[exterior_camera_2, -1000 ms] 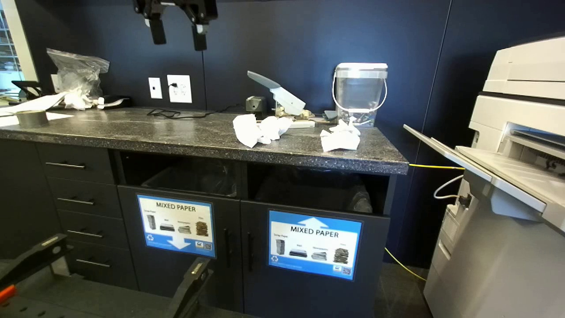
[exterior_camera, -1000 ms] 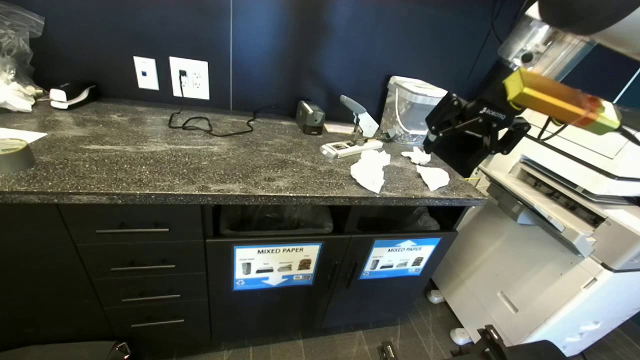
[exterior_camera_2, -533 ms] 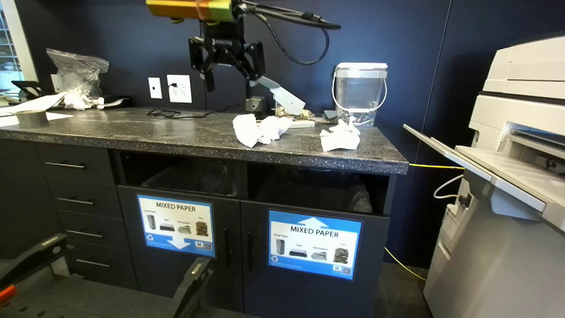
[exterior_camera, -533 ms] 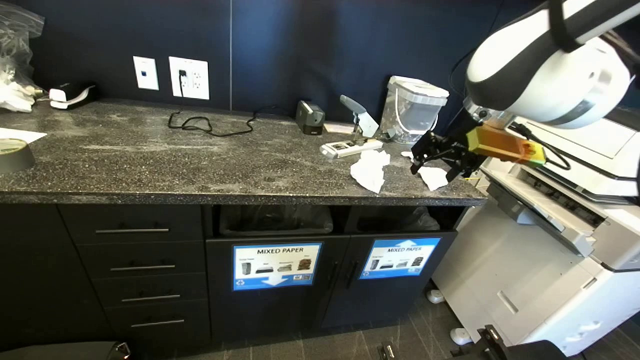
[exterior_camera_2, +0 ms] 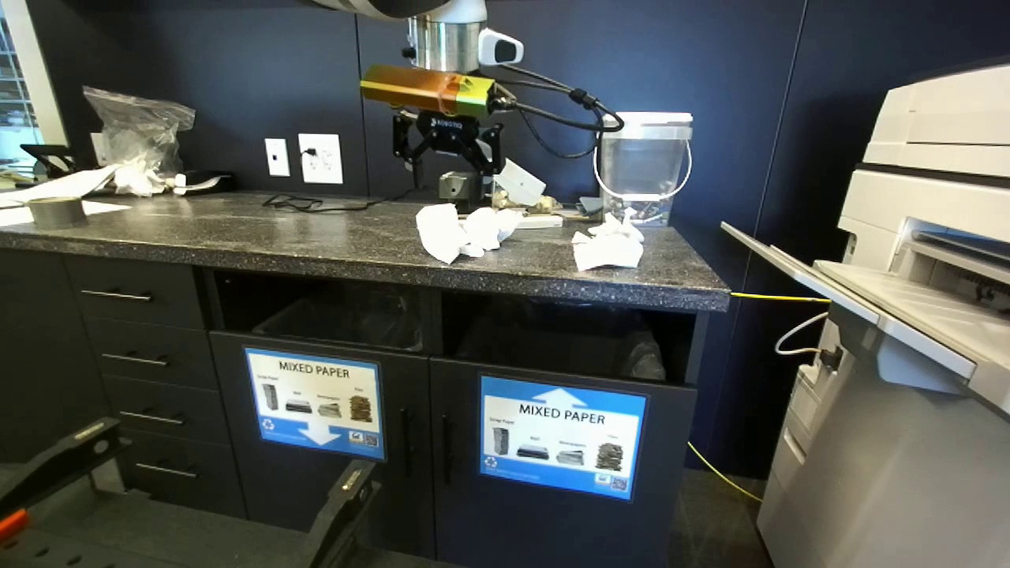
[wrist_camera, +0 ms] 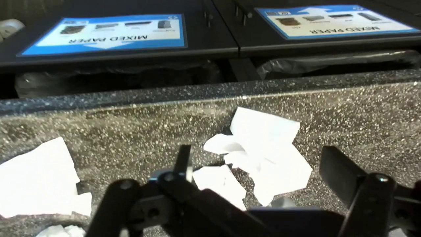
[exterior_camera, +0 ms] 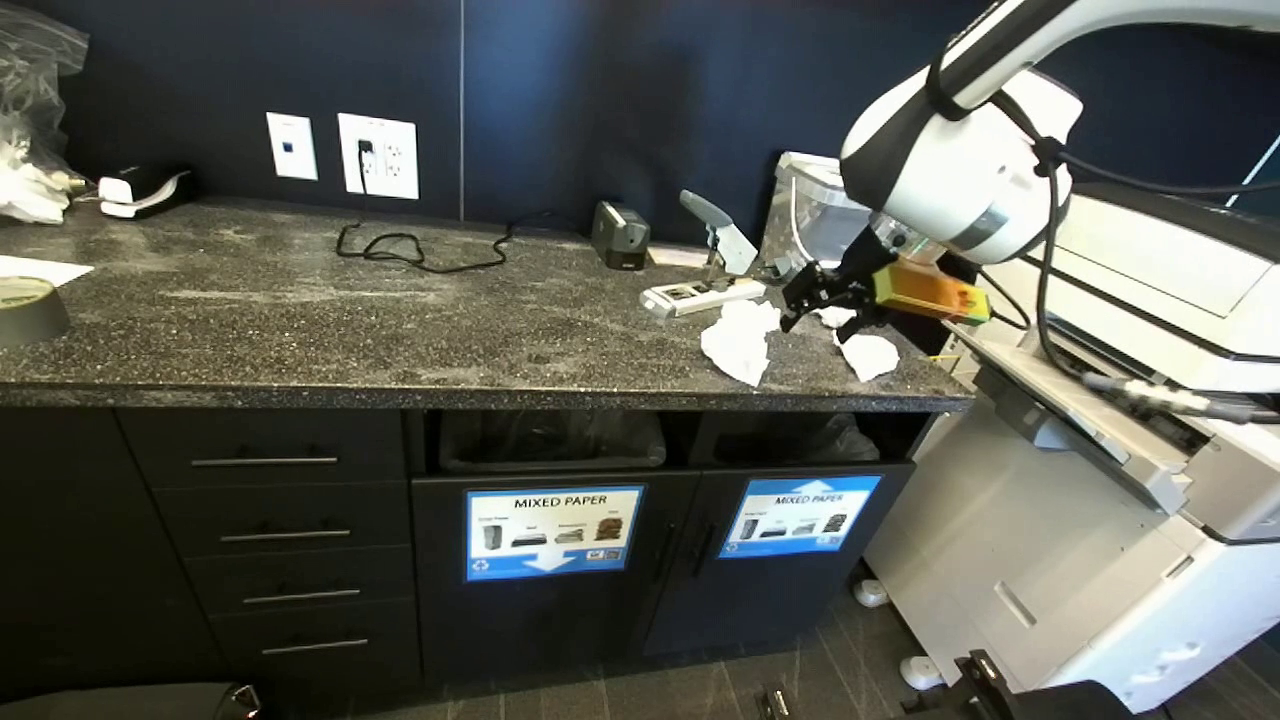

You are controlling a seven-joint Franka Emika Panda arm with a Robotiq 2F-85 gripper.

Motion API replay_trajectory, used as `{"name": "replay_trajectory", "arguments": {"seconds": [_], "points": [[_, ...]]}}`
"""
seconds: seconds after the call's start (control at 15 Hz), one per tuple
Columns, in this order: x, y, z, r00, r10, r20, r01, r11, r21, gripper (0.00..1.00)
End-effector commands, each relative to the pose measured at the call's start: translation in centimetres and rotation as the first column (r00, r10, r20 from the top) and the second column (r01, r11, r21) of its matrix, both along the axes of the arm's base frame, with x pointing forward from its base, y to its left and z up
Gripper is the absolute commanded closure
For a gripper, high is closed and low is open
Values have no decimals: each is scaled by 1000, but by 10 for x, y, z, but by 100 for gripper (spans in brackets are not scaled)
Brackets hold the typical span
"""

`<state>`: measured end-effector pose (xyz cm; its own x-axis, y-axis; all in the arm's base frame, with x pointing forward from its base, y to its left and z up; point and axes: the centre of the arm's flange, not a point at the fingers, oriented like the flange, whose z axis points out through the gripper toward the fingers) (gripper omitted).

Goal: Pick up the pieces of paper from the countertop and put them in the right bin.

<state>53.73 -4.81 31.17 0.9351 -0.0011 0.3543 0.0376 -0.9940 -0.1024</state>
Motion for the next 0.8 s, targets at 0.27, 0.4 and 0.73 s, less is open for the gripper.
{"name": "replay_trajectory", "arguments": {"seconds": [0.27,0.4,0.73], "points": [[83,17,-20,991,128,39,-130,990,47,0],[95,25,-25,986,166,24,-167,985,46,0],[110,48,-40,965,262,-14,-262,965,9,0]]}}
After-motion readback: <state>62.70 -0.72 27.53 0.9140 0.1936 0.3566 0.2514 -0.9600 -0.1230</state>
